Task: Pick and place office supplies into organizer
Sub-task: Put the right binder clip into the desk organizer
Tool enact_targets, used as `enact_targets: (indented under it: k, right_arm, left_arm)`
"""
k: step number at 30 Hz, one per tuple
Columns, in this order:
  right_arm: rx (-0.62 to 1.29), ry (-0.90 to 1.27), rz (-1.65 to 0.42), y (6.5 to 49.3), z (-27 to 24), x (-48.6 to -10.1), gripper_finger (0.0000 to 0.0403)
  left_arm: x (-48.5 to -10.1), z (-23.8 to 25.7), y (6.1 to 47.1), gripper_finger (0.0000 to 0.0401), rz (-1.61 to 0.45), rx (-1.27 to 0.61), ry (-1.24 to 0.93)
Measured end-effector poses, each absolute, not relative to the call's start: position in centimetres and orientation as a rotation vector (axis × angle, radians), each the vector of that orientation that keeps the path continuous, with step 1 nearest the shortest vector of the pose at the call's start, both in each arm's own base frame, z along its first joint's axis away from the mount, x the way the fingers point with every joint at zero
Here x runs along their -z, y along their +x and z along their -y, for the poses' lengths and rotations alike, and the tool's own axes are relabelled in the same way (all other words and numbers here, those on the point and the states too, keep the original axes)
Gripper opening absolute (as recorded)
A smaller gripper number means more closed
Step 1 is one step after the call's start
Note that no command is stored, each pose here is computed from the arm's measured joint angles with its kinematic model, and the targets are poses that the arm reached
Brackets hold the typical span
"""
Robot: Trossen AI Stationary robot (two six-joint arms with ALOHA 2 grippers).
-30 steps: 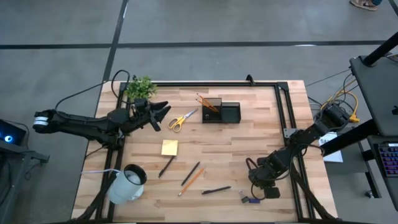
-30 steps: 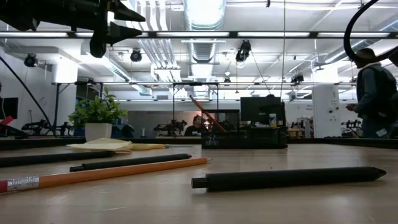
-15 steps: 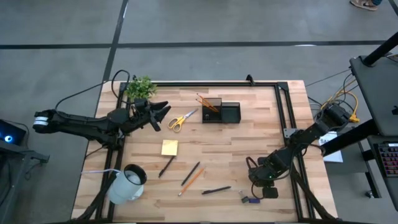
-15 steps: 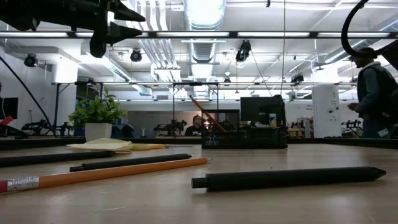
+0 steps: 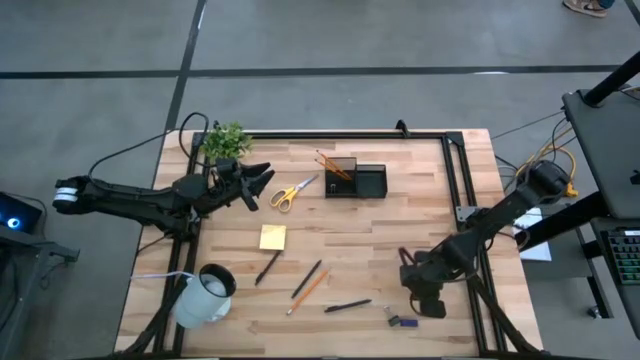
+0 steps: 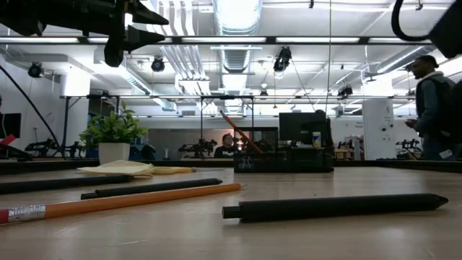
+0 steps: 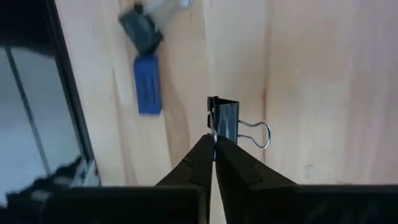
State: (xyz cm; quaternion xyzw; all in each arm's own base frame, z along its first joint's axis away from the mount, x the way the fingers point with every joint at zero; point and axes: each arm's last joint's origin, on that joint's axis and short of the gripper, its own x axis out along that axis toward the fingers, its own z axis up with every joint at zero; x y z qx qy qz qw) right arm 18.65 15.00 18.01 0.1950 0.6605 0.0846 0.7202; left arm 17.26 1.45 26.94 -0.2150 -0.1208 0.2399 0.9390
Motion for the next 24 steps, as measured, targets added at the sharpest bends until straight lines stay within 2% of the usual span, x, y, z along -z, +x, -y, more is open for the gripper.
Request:
enact_targets:
  k: [24]
  right_arm:
    - [0.005, 0.543, -1.080, 20.9, -14.1, -19.9, 0.0008]
  left_arm:
    - [-26.9, -1.4, 17.3, 0.0157, 0.246, -0.490, -0.439]
